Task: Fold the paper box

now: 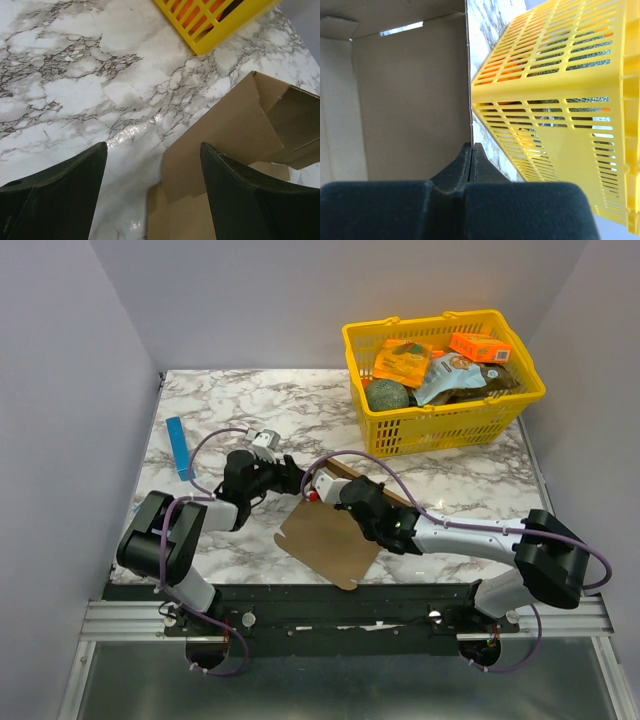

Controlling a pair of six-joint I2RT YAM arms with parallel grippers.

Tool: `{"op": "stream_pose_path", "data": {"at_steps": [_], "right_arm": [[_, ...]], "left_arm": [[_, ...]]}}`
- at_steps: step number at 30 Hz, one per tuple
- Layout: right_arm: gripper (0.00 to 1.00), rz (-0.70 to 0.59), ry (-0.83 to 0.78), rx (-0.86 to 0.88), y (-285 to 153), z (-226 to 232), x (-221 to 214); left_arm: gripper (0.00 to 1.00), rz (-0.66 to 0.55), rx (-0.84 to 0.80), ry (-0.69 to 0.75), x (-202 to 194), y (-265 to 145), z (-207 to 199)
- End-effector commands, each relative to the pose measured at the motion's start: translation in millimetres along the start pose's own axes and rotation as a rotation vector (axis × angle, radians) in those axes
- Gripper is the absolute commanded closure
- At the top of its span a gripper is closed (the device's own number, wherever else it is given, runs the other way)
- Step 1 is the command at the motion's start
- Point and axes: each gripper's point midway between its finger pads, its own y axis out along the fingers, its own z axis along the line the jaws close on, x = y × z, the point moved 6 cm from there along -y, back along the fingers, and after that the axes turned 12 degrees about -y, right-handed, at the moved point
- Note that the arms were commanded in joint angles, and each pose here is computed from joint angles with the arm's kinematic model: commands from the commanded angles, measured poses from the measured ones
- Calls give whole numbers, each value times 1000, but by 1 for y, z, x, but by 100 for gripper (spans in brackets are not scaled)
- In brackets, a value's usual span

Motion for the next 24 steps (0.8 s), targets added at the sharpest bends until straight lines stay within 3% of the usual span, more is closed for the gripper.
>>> {"op": "stream_pose_path", "data": {"at_steps": [1,14,24], "right_arm": [[99,-2,-22,0,2,0,5],[99,-1,-66,-18,2,5,5],[99,-4,-65,-18,2,4,6]], "left_arm": [[16,-33,-51,51,-2,-7,-14],[17,-111,-157,81,-9,-15,-23],[28,-121,-221,111,-8,-11,-32]]}}
